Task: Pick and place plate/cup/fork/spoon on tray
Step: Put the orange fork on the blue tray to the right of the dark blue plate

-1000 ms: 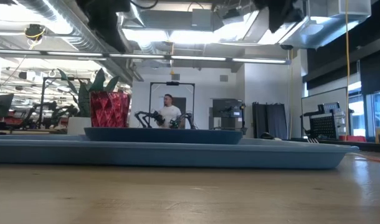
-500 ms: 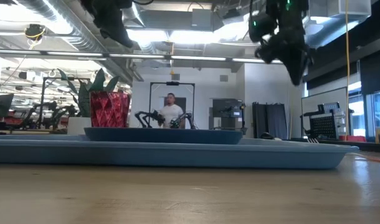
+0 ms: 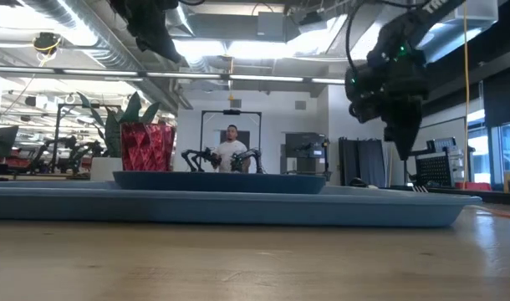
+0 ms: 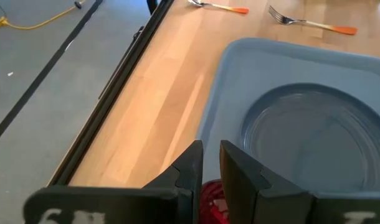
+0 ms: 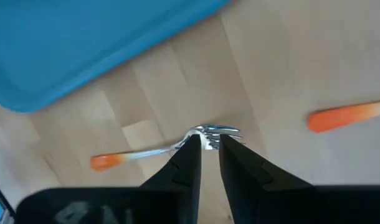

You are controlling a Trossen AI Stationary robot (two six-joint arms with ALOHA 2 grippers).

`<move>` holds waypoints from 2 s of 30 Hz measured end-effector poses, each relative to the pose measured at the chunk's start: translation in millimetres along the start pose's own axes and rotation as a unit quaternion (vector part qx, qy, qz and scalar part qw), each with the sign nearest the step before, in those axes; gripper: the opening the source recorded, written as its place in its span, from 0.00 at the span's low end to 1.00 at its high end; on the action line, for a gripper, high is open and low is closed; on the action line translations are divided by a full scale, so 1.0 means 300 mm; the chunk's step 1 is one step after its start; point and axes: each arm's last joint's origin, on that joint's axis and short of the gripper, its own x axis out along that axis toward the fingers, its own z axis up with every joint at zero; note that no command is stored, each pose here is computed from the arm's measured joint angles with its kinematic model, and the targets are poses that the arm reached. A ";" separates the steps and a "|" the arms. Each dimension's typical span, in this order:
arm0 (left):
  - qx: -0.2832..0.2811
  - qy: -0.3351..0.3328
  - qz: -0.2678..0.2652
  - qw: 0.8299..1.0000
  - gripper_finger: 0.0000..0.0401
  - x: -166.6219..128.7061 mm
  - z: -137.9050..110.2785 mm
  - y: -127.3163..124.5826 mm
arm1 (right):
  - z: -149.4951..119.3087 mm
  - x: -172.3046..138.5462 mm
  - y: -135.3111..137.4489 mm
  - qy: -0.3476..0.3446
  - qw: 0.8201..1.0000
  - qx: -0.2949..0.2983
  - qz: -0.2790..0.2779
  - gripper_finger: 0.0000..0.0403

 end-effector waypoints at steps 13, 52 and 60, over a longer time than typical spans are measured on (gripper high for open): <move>0.005 -0.010 -0.033 0.999 0.12 0.000 0.005 -0.006 | -0.064 0.096 -0.090 -0.020 0.999 0.045 -0.001 0.15; 0.003 -0.024 -0.037 0.999 0.12 0.000 0.014 -0.006 | 0.022 -0.066 -0.042 -0.028 0.998 0.010 -0.058 0.03; 0.006 -0.024 -0.036 0.999 0.12 0.000 0.014 -0.006 | -0.093 -0.241 0.146 -0.120 0.978 0.155 -0.064 0.01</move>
